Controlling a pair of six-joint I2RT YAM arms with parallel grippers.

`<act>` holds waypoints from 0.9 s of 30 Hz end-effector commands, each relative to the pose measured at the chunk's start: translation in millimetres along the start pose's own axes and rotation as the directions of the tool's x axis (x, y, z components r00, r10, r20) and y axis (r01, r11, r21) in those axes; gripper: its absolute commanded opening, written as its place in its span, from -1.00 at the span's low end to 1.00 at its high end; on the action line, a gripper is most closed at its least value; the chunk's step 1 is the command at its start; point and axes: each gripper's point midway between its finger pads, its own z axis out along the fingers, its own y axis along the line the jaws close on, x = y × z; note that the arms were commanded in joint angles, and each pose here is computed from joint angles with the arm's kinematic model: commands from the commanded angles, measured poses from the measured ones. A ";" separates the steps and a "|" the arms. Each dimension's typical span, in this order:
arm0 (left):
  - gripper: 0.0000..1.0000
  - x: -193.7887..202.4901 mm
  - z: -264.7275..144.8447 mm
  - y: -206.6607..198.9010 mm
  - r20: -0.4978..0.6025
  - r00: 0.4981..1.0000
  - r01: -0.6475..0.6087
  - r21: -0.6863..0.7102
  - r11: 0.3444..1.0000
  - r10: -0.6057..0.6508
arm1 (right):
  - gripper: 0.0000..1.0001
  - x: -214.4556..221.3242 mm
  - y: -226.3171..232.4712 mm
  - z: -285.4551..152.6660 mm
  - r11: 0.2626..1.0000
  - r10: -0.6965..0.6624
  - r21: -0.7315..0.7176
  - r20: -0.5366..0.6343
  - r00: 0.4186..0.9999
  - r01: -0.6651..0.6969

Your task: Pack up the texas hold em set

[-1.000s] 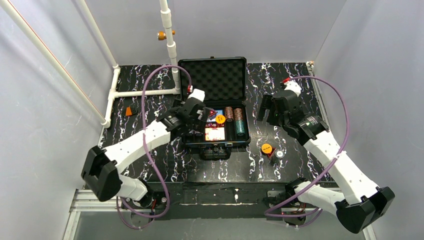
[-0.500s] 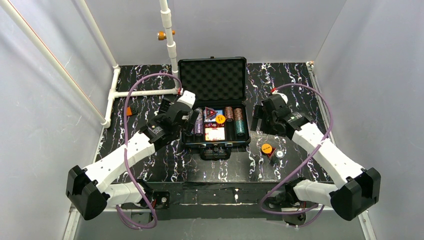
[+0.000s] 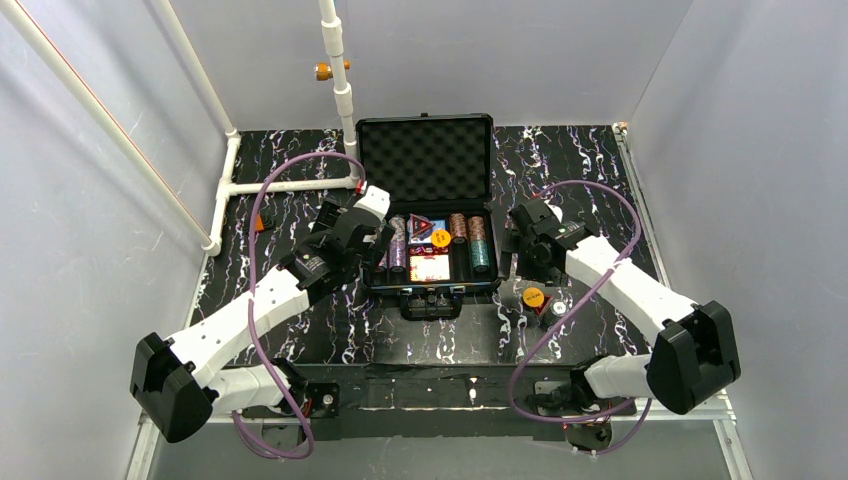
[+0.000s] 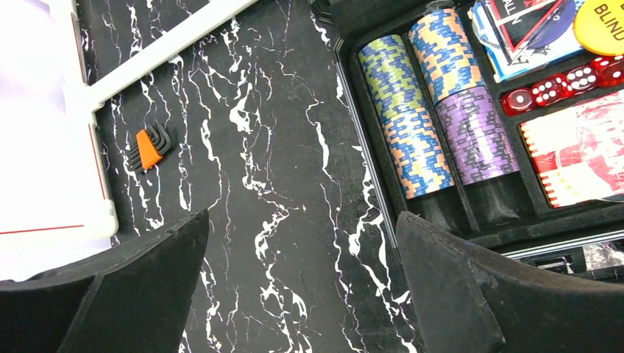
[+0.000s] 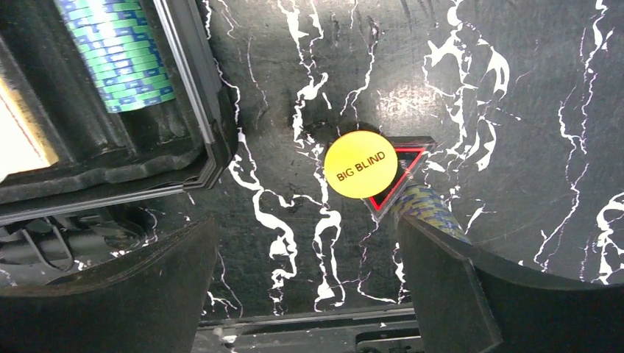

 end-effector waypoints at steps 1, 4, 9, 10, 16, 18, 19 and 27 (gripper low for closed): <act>0.97 -5.8 -5.7 11.6 0.032 0.999 0.011 -0.038 0.999 -0.010 | 0.97 -0.6 -15.6 7.6 0.998 -0.018 0.064 -0.010 1.000 0.019; 0.97 -5.7 -4.9 11.9 0.029 1.000 0.007 -0.041 0.999 -0.006 | 0.97 1.5 -22.5 14.7 0.997 -0.002 0.074 -0.037 0.999 0.004; 0.97 -5.4 -4.5 10.9 0.028 1.000 0.006 -0.038 0.999 -0.005 | 0.97 0.9 -34.7 19.6 0.995 0.029 0.094 -0.039 0.999 -0.025; 0.97 -5.5 -4.4 11.0 0.027 1.000 0.006 -0.038 0.999 -0.005 | 0.97 1.0 -38.1 20.6 0.994 0.036 0.102 -0.041 0.999 -0.031; 0.97 -5.5 -3.7 10.2 0.024 1.000 0.003 -0.036 0.999 -0.002 | 0.97 1.0 -41.2 28.5 0.996 0.057 0.068 -0.056 0.997 -0.053; 0.97 -5.4 -4.0 10.2 0.024 1.000 0.002 -0.037 0.999 -0.001 | 0.97 1.9 -37.1 30.5 0.998 0.042 0.042 -0.067 0.997 -0.040; 0.97 -5.4 -4.0 10.6 0.024 1.000 0.002 -0.038 0.999 -0.001 | 0.97 2.1 -36.5 31.5 0.999 0.037 0.038 -0.071 0.997 -0.034; 0.97 -4.7 -4.3 11.1 0.023 1.000 -0.002 -0.040 0.999 0.002 | 0.97 2.7 -29.8 43.6 1.000 -0.016 0.012 -0.108 0.994 0.017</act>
